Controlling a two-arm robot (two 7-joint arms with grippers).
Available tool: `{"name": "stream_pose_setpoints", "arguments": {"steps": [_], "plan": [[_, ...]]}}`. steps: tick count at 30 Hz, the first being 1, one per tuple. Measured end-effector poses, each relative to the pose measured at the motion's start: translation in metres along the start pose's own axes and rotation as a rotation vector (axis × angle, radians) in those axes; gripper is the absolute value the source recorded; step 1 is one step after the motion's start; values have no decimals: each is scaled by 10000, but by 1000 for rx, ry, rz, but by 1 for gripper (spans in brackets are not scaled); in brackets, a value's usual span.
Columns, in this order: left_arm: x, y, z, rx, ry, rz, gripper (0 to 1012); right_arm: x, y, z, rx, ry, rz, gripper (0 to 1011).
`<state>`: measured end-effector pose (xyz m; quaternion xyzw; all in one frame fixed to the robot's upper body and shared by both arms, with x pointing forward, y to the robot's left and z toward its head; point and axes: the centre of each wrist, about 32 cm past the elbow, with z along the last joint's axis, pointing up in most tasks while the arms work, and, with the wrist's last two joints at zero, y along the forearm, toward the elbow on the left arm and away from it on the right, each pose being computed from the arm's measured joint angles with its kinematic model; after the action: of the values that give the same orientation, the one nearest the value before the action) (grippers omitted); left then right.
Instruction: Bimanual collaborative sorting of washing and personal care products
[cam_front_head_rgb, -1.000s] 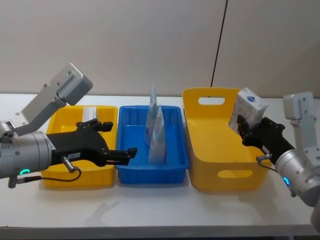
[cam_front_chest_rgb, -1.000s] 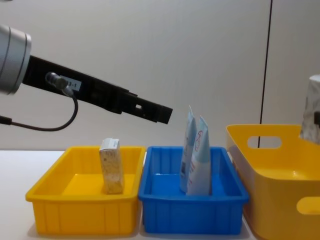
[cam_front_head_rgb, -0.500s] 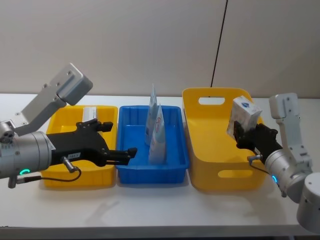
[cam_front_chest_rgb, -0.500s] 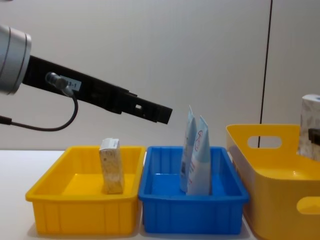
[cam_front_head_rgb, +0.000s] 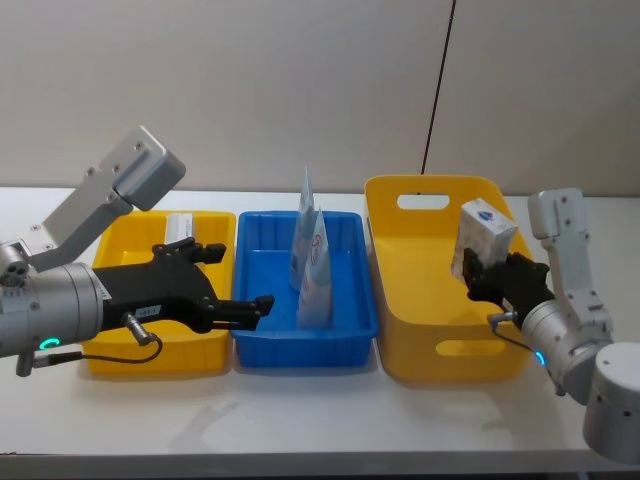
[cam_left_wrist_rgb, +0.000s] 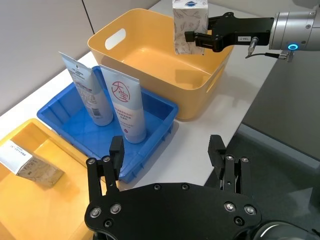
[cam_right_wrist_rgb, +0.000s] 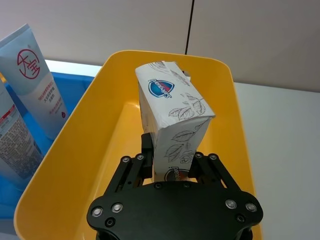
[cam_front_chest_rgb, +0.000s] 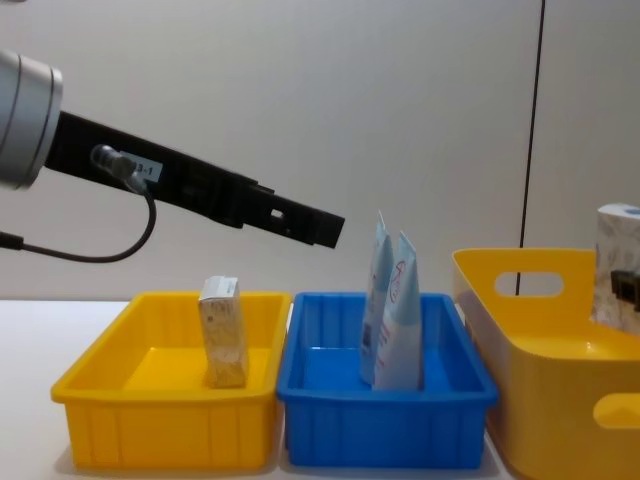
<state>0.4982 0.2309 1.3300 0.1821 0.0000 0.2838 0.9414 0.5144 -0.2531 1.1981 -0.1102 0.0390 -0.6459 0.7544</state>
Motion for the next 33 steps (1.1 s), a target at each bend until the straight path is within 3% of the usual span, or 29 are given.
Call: {"name": "stream_pose_setpoints", "arguments": {"steps": [2, 5, 12, 16, 22, 33], "plan": [[0, 0, 0, 0, 0, 0, 1001, -5, 5, 0, -3, 0, -1, 362], [0, 0, 0, 0, 0, 0, 1001, -10, 10, 1, -6, 0, -3, 500], [0, 0, 0, 0, 0, 0, 1001, -17, 18, 1, -10, 0, -5, 684], [0, 0, 0, 0, 0, 0, 1001, -21, 21, 1, -12, 0, -6, 845], [0, 0, 0, 0, 0, 0, 1001, -24, 23, -1, -14, -1, -6, 990], [0, 0, 0, 0, 0, 0, 1001, -28, 22, 0, -14, -1, -5, 1004]]}}
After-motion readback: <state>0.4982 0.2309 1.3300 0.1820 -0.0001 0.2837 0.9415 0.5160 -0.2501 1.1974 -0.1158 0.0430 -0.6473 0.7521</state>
